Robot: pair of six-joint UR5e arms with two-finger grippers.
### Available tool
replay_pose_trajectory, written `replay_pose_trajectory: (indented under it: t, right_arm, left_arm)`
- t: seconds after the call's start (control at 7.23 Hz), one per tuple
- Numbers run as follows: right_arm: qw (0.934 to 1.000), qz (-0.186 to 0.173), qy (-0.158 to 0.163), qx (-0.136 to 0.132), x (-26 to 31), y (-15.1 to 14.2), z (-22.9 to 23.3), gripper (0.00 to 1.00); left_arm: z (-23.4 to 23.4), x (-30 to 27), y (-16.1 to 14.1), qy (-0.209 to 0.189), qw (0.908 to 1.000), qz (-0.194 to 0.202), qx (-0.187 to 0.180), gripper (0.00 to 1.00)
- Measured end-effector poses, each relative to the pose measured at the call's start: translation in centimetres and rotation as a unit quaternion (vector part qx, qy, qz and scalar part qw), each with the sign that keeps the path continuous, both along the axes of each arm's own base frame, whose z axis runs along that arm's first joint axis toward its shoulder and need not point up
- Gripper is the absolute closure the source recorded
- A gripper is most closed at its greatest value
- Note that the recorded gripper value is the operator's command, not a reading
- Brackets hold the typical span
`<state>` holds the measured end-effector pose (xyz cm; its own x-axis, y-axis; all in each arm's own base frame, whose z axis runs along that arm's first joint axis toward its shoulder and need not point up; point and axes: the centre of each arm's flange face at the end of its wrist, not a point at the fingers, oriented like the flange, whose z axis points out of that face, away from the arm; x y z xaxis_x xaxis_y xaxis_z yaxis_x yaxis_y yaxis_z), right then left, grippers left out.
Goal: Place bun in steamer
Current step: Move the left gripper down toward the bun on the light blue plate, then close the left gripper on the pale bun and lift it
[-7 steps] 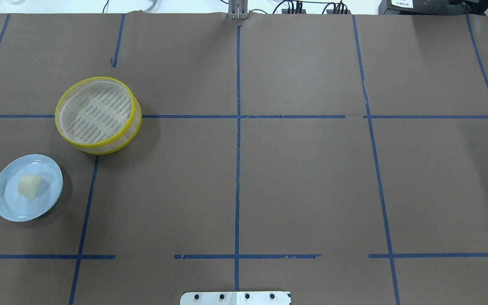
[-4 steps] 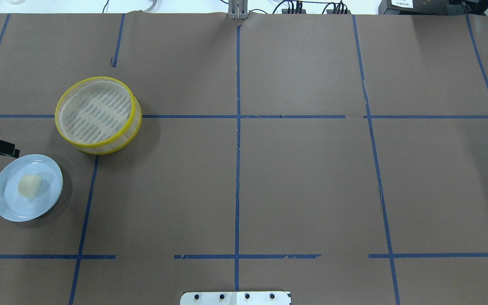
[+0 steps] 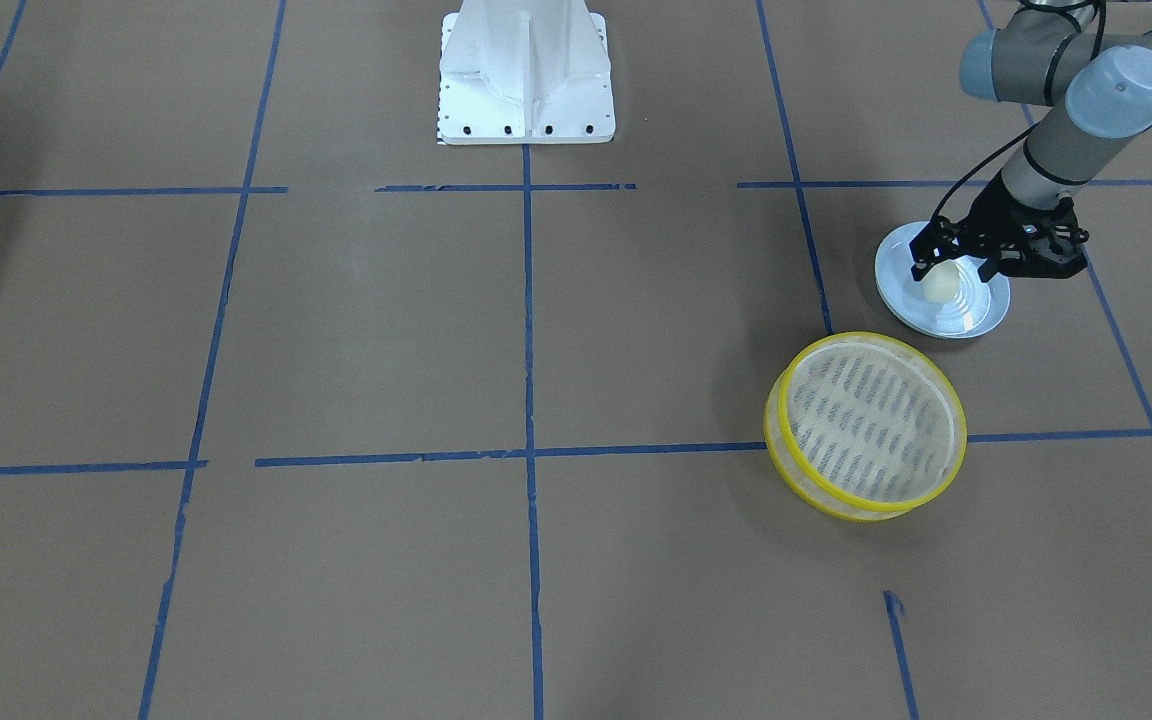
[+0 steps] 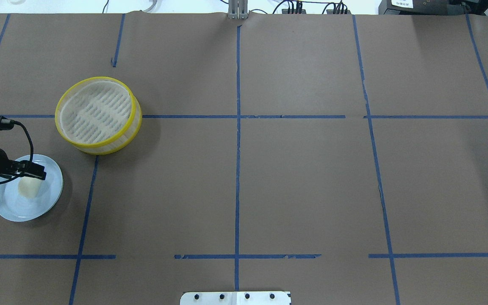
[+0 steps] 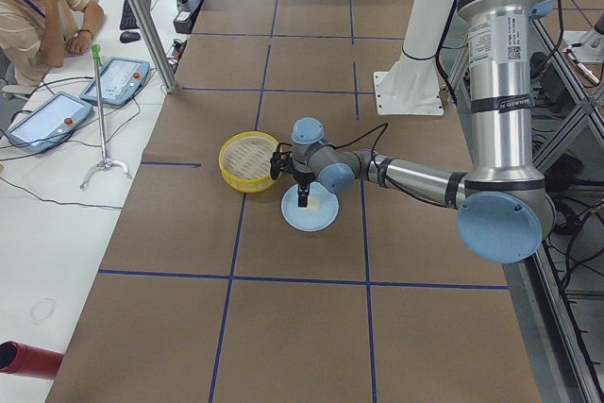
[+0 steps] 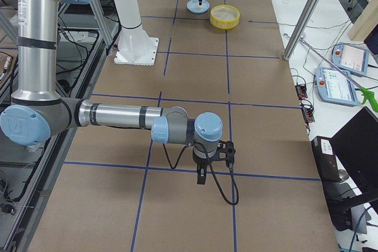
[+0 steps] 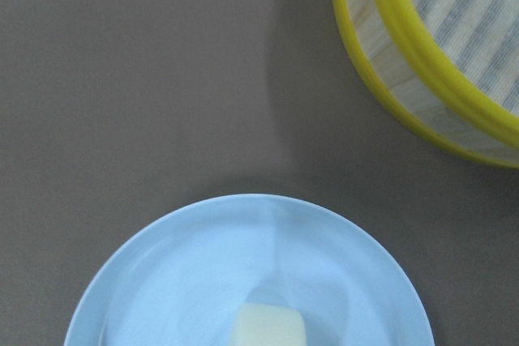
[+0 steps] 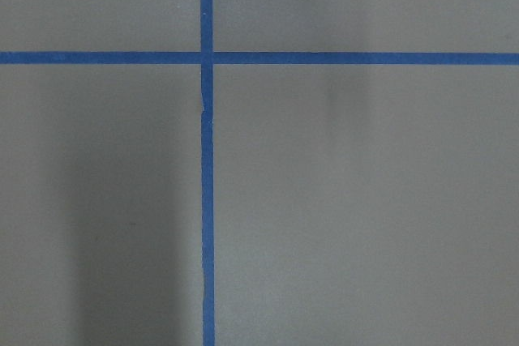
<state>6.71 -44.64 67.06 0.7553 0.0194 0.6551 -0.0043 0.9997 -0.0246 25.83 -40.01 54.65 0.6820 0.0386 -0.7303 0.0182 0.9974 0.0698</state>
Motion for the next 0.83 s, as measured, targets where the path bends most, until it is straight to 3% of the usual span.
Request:
replay_pose_trajectory:
  t: [0.28, 0.55, 0.83]
  right_arm:
    - [1.0, 0.0, 0.0, 0.0, 0.0, 0.0, 0.0, 0.0]
    - [1.0, 0.0, 0.0, 0.0, 0.0, 0.0, 0.0, 0.0]
    - [1.0, 0.0, 0.0, 0.0, 0.0, 0.0, 0.0, 0.0]
  left_arm:
    - [1.1, 1.3, 0.5, -0.008, 0.9999, 0.008, 0.007, 0.13]
    - [2.0, 1.9, 0.5, -0.004, 0.9997, 0.012, 0.022, 0.33]
    - [2.5, 1.9, 0.5, -0.005, 0.9996, 0.013, 0.023, 0.42]
